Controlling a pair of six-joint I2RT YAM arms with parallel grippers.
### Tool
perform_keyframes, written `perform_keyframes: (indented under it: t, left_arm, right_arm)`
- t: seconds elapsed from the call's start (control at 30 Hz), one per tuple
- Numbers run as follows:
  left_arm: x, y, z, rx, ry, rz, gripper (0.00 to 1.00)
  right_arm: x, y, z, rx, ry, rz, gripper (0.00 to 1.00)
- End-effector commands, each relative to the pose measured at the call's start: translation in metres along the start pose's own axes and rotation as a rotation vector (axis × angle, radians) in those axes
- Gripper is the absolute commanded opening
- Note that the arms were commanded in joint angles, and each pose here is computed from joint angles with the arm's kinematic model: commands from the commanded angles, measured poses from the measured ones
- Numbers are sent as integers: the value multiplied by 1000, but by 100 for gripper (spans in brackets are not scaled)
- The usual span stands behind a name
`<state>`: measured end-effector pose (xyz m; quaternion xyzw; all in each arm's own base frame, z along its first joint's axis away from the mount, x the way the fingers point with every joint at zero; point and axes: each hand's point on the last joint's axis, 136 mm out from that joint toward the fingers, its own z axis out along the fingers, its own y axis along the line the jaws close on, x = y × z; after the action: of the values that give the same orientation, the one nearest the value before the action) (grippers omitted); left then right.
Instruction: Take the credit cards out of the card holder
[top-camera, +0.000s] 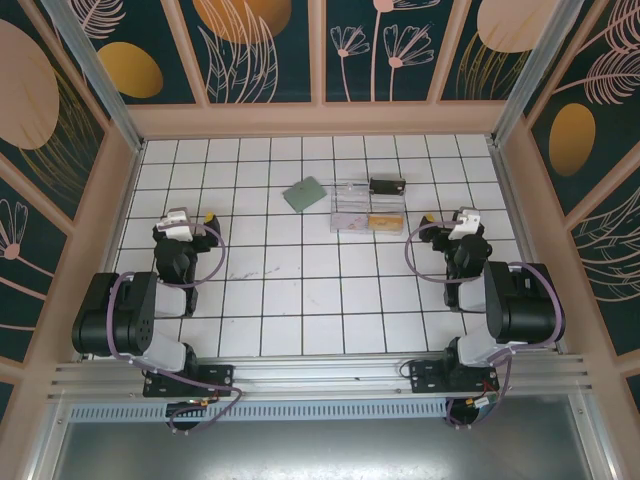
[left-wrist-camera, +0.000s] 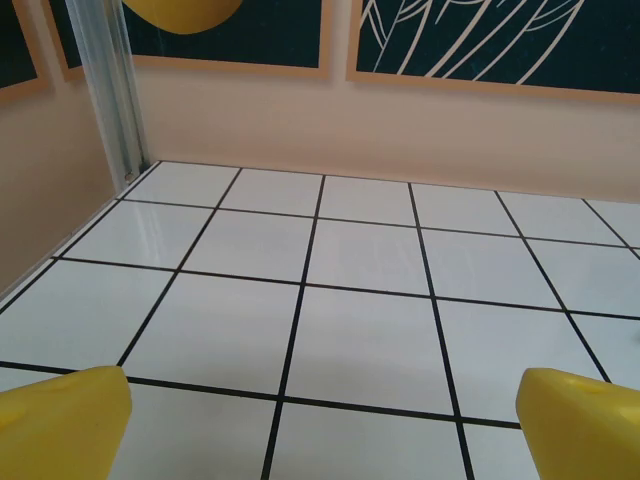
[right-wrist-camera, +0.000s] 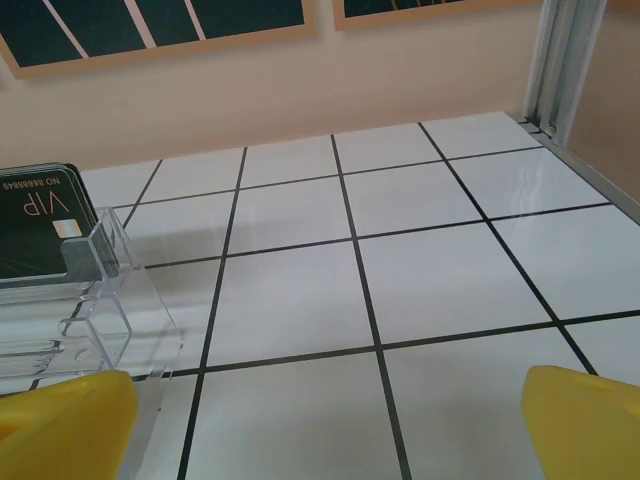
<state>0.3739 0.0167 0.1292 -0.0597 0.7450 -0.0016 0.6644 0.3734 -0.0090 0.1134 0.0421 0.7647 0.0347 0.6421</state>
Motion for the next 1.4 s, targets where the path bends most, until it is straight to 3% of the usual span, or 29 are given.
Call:
perform_keyframes:
  t: [0.0,0.73,0.83,0.9,1.1,1.2,1.27,1.37]
  left_arm:
    - [-6,-3,3,11,-18,12,99]
    - [-8,-3,2,12,-24,9,99]
    - [-16,-14,16,66,43,35,99]
    - [-25,-10,25,29,91,23,99]
    - [-65,43,11,-308,38,-190,99]
    - [-85,54,-1,-394,26,-361,99]
    - [-84,67,-15,-505,25,-554,99]
    - [-93,48,-7,-382,36,-589,98]
  right_arm:
    - [-8,1,3,3,-23,5,99]
    - [-8,1,4,2,-23,7,99]
    - [-10,0,3,9,-29,4,99]
    - [-17,2,0,28,-44,-4,99]
    - [-42,-9,-5,132,-4,85,99]
    - [-60,-11,-16,144,-54,142,99]
    - [-72,-16,-23,174,-80,278,99]
    - [-84,-9,-25,106,-39,433,99]
